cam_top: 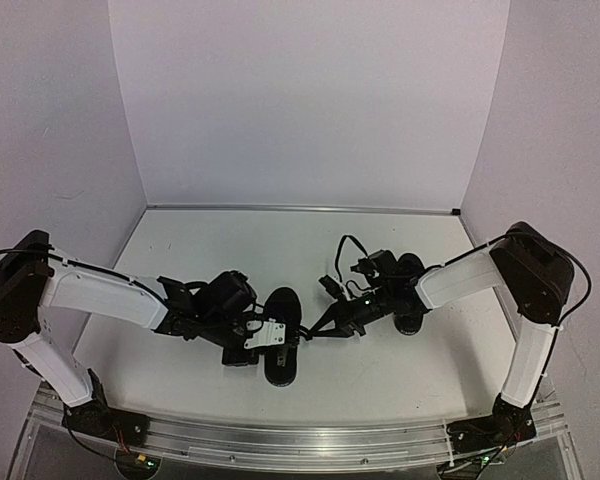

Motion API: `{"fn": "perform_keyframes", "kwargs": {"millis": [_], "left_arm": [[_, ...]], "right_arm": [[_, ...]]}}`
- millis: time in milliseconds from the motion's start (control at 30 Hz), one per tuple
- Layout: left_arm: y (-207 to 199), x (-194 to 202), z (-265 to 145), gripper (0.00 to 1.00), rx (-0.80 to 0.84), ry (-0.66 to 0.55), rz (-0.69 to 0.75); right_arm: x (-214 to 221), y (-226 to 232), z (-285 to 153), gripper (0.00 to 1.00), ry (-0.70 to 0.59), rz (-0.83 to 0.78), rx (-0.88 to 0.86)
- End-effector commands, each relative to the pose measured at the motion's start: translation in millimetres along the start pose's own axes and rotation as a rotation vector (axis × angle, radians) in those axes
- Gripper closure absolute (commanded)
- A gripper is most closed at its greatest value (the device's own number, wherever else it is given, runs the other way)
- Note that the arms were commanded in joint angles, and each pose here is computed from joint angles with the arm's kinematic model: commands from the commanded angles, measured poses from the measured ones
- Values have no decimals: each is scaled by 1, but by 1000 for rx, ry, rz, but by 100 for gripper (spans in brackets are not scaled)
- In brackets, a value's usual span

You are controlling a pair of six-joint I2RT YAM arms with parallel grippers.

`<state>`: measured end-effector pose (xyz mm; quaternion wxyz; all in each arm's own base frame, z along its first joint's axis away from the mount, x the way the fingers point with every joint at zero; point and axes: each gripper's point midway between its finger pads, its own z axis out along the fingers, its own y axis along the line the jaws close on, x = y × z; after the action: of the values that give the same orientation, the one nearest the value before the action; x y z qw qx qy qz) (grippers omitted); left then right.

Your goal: Tie the shoes

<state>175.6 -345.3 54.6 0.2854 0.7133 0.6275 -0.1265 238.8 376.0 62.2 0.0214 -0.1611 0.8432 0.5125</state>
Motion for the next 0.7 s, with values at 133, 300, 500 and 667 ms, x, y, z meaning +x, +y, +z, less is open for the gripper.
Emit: {"fn": "perform_keyframes", "kwargs": {"millis": [133, 300, 500, 667], "left_arm": [[13, -61, -13, 100, 29, -192, -64], [14, -78, -8, 100, 63, -259, -84], [18, -88, 9, 100, 70, -294, -97], [18, -93, 21, 97, 79, -300, -99]], "right_arm": [[-13, 15, -1, 100, -29, -45, -27], [-13, 15, -1, 100, -31, -45, -25], [-14, 16, -1, 100, -34, -44, -24], [-14, 16, -2, 100, -36, -44, -24]]}}
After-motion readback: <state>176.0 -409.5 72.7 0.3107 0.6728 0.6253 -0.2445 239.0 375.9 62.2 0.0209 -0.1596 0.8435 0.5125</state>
